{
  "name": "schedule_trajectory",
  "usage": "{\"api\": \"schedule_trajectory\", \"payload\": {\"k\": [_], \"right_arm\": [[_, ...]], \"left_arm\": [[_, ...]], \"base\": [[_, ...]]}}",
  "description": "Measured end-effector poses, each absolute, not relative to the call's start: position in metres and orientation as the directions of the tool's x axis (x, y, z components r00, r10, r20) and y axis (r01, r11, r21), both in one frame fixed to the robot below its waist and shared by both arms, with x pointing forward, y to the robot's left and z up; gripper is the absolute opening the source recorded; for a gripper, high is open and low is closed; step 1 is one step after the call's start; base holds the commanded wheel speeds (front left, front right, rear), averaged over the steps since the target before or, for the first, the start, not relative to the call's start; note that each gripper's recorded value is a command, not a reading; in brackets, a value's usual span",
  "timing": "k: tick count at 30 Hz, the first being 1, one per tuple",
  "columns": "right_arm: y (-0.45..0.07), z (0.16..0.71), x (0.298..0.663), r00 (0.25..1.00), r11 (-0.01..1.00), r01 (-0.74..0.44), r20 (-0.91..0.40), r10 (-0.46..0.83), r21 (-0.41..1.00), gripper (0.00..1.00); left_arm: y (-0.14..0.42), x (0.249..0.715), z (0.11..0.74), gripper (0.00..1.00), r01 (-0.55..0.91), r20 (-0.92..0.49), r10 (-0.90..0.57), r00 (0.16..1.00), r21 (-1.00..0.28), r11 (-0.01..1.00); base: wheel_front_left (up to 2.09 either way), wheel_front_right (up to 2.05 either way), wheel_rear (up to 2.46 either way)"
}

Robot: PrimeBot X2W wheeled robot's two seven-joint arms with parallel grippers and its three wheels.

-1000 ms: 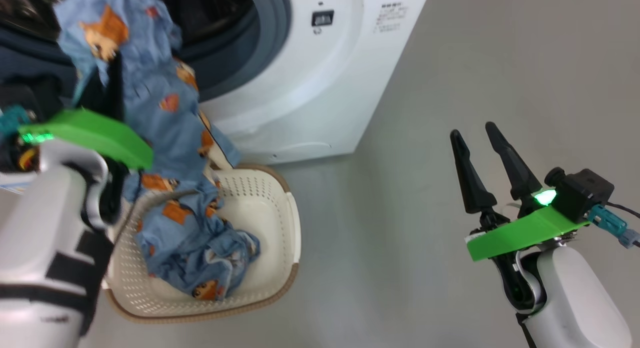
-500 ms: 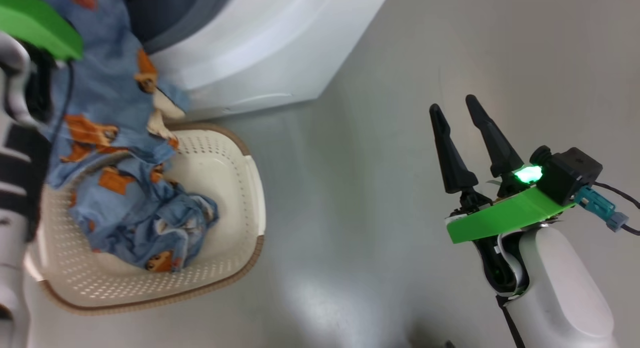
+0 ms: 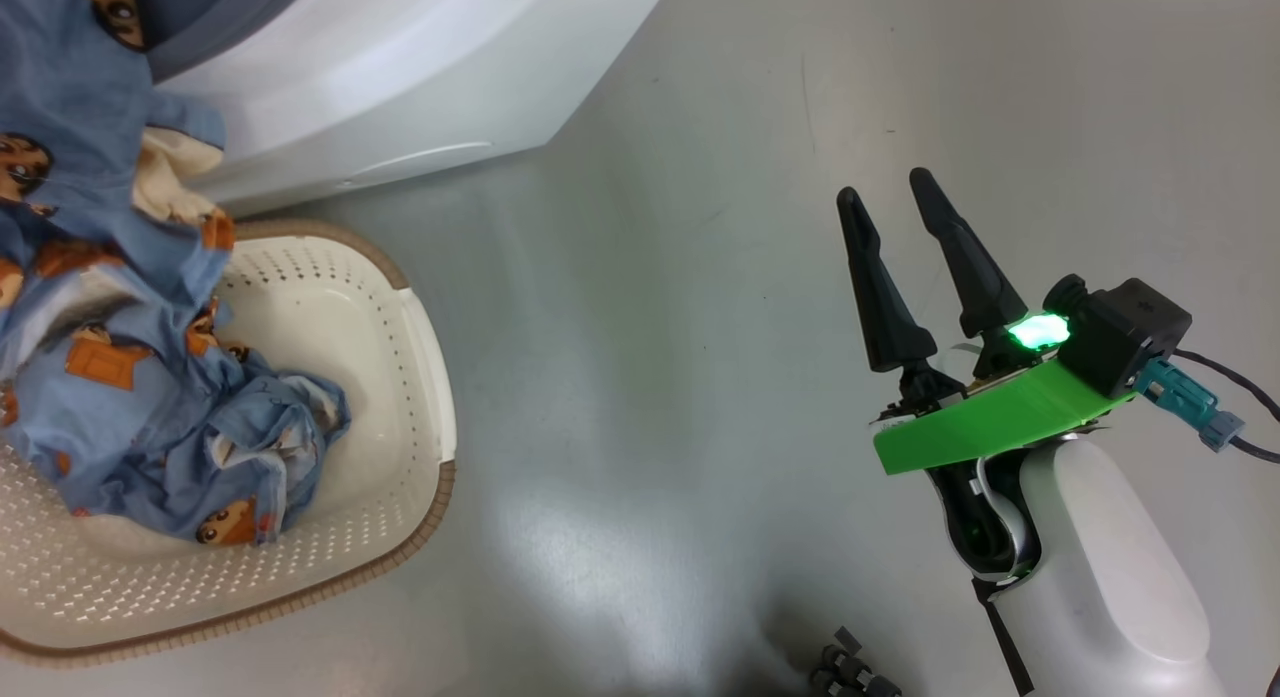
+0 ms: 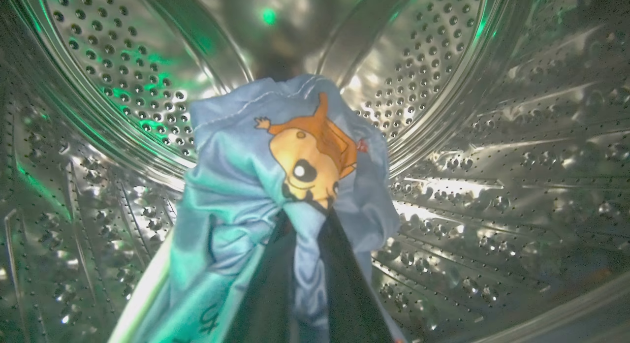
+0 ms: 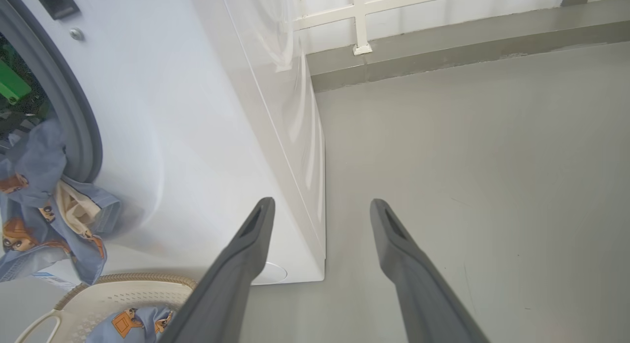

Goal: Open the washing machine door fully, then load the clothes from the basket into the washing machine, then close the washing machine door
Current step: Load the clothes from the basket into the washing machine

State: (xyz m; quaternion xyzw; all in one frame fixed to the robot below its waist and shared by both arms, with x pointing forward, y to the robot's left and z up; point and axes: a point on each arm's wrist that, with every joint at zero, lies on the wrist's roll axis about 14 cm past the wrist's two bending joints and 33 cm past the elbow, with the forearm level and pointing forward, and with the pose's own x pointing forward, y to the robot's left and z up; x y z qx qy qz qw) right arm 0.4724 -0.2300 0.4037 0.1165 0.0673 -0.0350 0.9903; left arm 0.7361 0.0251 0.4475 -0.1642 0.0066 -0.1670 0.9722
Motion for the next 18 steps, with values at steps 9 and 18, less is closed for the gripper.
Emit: {"api": "schedule_trajectory", "payload": {"k": [9,18], "right_arm": [[-0.225,0.405,0.477,0.991,0.97,0.072,-0.131,-0.042,0.234,1.0],[-0.212,0.417,0.484,0.996,0.966,0.032,-0.091,-0.009,0.258,1.0]], "left_arm": [[0.026,0.723,0.414,1.0,0.305,-0.077,-0.342,0.937,-0.301,0.904],[0.027,0.709,0.426,1.0,0.33,-0.09,-0.368,0.925,-0.288,0.899]], "base": [[0.0,0.0,0.0],[0.0,0.0,0.0]]}}
